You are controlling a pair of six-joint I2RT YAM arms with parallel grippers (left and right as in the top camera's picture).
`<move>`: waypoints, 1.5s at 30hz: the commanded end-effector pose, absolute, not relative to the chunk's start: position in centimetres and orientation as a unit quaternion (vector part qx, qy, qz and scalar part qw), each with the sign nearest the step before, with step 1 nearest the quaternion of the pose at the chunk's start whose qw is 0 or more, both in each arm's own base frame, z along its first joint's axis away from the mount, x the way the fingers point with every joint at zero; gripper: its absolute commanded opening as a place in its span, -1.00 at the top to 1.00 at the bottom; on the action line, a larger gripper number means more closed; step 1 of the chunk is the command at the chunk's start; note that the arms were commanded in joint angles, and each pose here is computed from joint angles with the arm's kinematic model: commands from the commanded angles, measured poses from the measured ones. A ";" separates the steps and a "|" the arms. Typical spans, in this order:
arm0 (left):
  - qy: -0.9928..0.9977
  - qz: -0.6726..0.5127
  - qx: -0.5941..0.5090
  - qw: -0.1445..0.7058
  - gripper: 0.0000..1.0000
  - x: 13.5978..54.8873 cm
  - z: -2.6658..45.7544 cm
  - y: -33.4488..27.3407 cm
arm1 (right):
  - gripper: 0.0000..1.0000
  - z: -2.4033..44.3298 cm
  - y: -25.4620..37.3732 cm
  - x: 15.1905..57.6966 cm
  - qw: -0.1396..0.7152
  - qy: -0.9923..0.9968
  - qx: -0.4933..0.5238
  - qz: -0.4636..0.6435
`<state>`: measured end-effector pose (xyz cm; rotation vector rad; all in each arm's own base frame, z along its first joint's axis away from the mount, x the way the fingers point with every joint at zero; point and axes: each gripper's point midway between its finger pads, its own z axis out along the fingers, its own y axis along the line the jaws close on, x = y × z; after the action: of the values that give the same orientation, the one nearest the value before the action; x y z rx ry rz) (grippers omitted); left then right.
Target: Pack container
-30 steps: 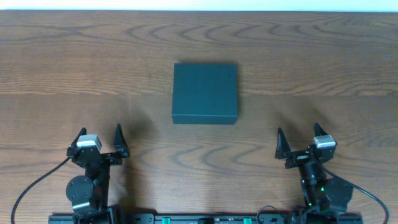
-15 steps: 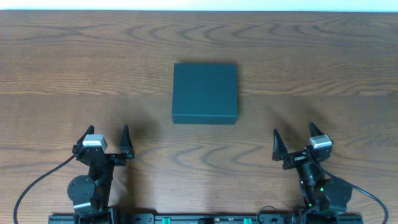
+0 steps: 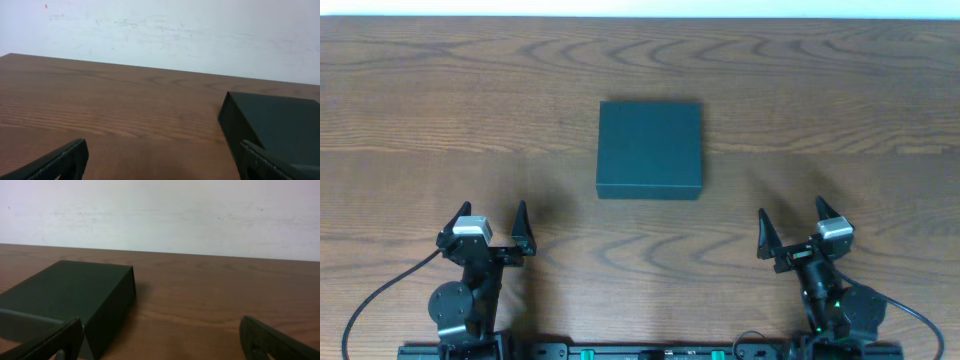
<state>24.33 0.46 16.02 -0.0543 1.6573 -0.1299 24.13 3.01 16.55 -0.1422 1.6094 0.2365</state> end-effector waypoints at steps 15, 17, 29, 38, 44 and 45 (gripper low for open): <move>0.750 -0.079 -0.019 0.656 -0.91 24.3 14.3 -0.3 | -0.99 16.0 0.9 24.5 0.682 0.728 -0.015 0.063; 0.750 -0.079 -0.019 0.656 -0.91 24.3 14.3 -0.3 | -0.99 15.9 0.3 24.6 0.682 0.730 -0.003 0.049; 0.750 -0.082 -0.015 0.656 -0.91 24.3 14.3 -0.5 | -0.99 15.9 0.3 24.6 0.682 0.730 -0.003 0.050; 0.750 -0.126 0.035 0.649 -0.91 24.0 14.3 -3.7 | -0.98 15.9 0.3 24.6 0.682 0.730 -0.003 0.050; 0.749 -0.131 0.041 0.648 -0.91 23.9 14.3 -4.1 | -0.98 15.9 0.3 24.6 0.682 0.730 -0.003 0.050; 0.749 -0.131 0.041 0.648 -0.91 23.9 14.3 -4.1 | -0.99 15.9 0.3 24.6 0.682 0.730 -0.003 0.050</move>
<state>24.09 -3.45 16.03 0.0801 1.6603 -0.2531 24.58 0.33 16.20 -0.0174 1.6267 0.1108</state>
